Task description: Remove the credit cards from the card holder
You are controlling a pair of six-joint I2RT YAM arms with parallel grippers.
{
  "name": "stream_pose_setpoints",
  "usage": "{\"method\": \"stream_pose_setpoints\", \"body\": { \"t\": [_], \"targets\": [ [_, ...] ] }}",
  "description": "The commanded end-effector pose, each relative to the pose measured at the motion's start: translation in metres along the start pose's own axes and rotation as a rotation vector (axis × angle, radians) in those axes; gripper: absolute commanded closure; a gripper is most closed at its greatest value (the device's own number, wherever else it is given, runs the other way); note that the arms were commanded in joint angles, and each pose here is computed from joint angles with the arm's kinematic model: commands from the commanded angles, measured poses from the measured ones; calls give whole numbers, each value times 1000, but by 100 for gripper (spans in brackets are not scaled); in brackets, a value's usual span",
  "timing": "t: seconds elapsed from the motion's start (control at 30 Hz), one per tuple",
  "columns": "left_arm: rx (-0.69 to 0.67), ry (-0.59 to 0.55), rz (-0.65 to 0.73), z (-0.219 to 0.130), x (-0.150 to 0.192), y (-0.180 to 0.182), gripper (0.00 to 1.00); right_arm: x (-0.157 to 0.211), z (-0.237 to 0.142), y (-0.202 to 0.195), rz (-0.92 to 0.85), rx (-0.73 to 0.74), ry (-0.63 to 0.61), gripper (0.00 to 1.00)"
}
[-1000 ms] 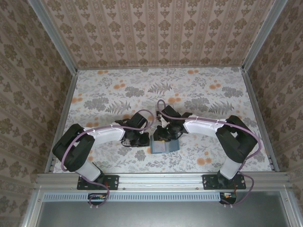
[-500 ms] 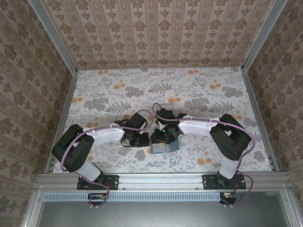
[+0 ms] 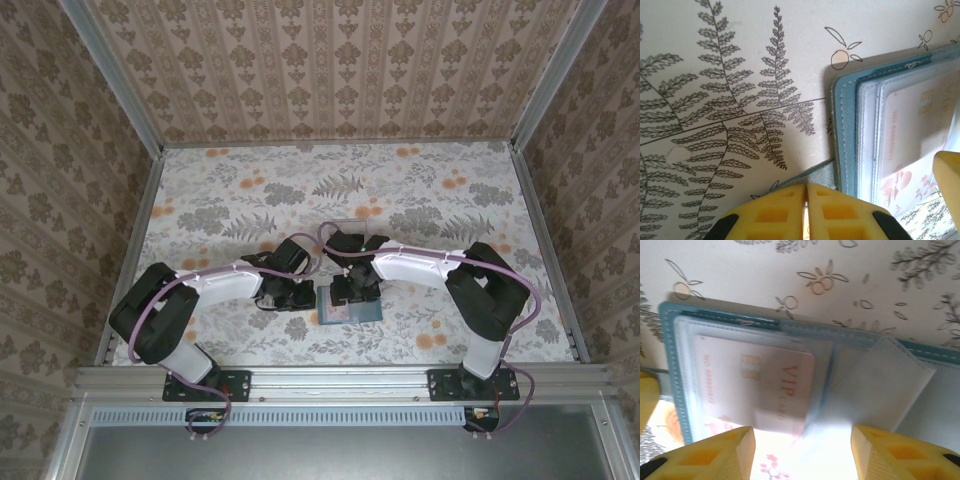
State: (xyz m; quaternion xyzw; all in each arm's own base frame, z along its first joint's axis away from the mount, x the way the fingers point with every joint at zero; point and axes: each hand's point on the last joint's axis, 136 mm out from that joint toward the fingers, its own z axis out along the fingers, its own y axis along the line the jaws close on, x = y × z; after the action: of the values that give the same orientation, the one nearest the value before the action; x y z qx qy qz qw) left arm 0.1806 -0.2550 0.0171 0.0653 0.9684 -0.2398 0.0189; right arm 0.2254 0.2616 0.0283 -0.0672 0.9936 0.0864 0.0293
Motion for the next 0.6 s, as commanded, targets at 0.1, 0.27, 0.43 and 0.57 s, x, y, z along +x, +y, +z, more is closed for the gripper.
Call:
{"method": "stream_pose_setpoints", "body": {
  "t": [0.1,0.27,0.43,0.57],
  "targets": [
    [-45,33,0,3,8,12,89,2,-25,-23,-29,130,-42,45],
    [-43,34,1,2,6,11,89,4,-26,-20,-29,110,-45,52],
    [-46,33,3,1,6,10,89,5,-23,-15,-27,75,-38,74],
    [-56,39,6,1,6,11,89,7,-20,-21,-33,101,-36,85]
  ]
}}
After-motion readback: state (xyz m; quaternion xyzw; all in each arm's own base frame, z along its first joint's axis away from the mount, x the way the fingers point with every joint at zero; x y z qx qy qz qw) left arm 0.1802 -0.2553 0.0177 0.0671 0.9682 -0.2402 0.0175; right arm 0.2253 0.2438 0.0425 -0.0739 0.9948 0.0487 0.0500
